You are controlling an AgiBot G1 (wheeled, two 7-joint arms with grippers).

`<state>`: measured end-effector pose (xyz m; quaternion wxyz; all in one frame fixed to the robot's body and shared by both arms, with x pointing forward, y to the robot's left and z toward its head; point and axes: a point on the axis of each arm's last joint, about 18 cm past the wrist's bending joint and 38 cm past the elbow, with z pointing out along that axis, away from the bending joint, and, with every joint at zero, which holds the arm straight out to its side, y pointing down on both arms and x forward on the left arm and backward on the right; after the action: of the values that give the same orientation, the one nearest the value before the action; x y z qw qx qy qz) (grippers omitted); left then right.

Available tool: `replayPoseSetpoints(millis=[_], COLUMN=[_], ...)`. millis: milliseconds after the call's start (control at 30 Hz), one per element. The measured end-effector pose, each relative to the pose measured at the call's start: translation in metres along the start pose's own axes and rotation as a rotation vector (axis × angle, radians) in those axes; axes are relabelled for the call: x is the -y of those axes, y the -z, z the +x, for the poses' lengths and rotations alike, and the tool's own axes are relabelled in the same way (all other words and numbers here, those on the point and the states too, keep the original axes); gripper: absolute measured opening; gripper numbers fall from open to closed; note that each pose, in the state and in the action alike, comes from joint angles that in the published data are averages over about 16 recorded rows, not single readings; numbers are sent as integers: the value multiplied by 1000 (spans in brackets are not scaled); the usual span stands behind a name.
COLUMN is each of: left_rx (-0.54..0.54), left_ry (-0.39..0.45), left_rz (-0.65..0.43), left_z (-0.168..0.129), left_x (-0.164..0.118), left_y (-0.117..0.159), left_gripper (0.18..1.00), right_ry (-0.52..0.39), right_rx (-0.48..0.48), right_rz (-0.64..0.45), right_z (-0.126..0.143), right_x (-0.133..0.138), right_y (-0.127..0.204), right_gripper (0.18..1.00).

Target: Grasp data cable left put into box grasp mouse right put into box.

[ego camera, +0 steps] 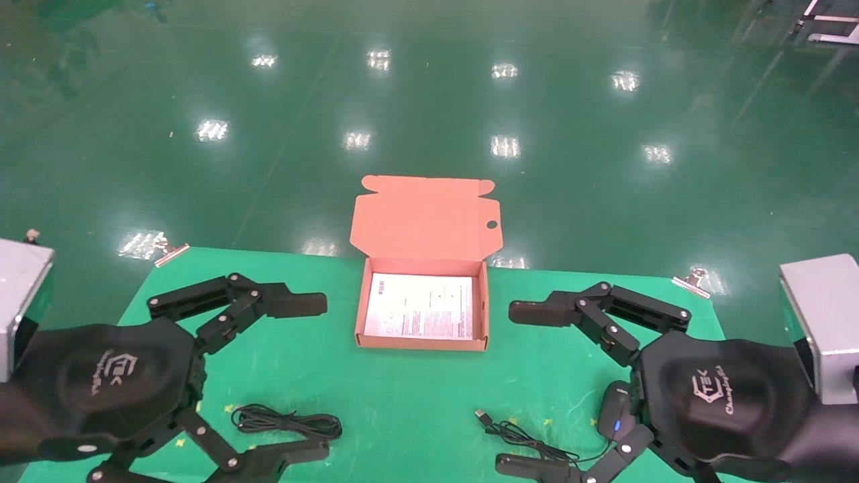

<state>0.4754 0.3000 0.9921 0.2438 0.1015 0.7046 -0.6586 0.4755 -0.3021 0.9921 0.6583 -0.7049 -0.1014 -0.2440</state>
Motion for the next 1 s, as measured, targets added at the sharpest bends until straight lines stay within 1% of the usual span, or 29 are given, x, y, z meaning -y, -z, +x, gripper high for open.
replayPoseSetpoints(millis=[467,633,833,1000], left_rx=[-1,-4,-18,-41], left_ry=[0,-4,-3,-3], left_rz=[-2,-20,-80,-165], left_z=[0,0,0,-3], left_x=[0,-2,-9,-18], left_y=[0,-1,-6,-13], left_gripper=[1001,1001,1001,1001], right_ry=[0,1,31,79], right_rx=[0,1,12,39], right_rz=[0,-3,-58,-163], right_z=[0,0,0,3], right_x=[0,0,1,-3], right_y=[0,0,-1,-5], right_gripper=[1000,1000,1000,1000])
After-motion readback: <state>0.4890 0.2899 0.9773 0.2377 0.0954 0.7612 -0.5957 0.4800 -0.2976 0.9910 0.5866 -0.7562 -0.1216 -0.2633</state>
